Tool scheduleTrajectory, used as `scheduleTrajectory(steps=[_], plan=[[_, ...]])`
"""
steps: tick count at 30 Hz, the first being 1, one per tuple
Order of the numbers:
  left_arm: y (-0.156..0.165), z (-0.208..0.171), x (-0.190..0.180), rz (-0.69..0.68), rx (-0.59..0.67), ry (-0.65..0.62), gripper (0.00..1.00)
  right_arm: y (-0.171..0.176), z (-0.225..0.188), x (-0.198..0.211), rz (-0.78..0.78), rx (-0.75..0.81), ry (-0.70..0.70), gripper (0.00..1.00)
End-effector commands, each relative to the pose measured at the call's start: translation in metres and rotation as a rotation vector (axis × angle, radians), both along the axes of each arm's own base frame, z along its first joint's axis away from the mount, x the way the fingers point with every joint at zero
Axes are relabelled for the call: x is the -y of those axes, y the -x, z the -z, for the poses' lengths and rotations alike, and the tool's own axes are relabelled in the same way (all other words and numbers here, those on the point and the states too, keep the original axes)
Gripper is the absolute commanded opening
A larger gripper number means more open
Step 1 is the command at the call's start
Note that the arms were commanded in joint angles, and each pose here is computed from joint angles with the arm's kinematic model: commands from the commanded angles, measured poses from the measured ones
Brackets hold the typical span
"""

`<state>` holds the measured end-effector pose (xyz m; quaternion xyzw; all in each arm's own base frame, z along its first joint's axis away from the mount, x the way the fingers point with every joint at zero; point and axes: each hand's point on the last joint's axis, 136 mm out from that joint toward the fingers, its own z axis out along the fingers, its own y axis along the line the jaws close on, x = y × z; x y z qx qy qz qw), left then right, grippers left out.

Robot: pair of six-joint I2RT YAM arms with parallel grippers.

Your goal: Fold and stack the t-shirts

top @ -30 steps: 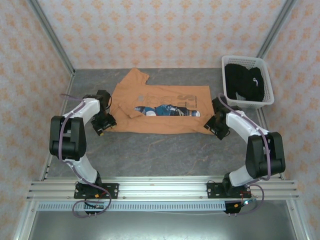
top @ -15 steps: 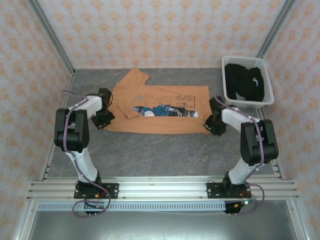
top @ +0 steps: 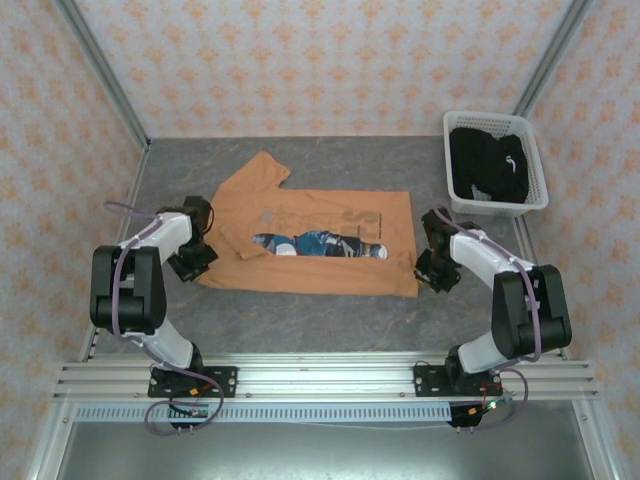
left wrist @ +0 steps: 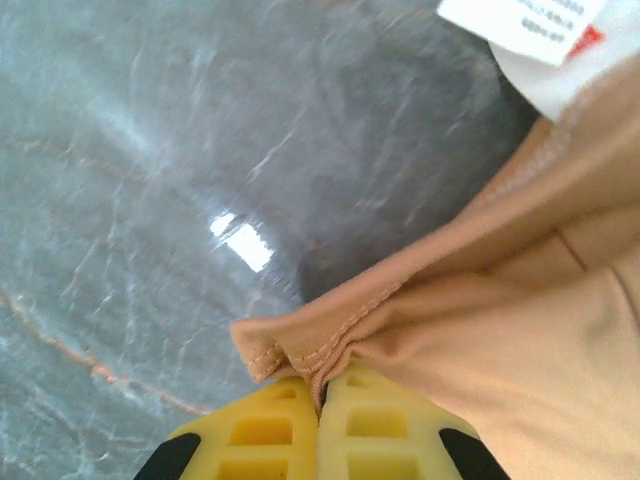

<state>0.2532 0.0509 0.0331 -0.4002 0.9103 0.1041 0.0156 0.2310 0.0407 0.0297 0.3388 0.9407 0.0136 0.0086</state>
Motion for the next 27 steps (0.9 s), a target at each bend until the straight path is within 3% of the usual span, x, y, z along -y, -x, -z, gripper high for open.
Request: scheduleTrajectory(steps=[1, 5, 8, 13, 18, 27], plan=[[0.017, -0.004, -0.004, -0.028, -0.032, -0.013, 0.11, 0.010, -0.010, 0.008, -0.002, -0.015, 0.041, 0.34], [0.007, -0.027, -0.002, -0.039, 0.052, -0.007, 0.45, -0.006, -0.035, 0.009, 0.037, 0.078, 0.049, 0.37], [-0.008, -0.054, 0.002, -0.040, 0.164, -0.005, 0.56, -0.028, -0.048, -0.005, 0.068, 0.177, -0.021, 0.37], [-0.049, -0.068, 0.043, 0.011, 0.319, 0.163, 0.57, -0.067, -0.045, -0.027, 0.072, 0.278, -0.097, 0.36], [-0.075, -0.055, 0.091, 0.063, 0.319, 0.328, 0.59, -0.088, -0.028, -0.036, 0.033, 0.264, -0.117, 0.37], [-0.072, -0.021, 0.100, 0.021, 0.213, 0.337, 0.58, -0.095, -0.017, -0.041, 0.025, 0.240, -0.127, 0.36]])
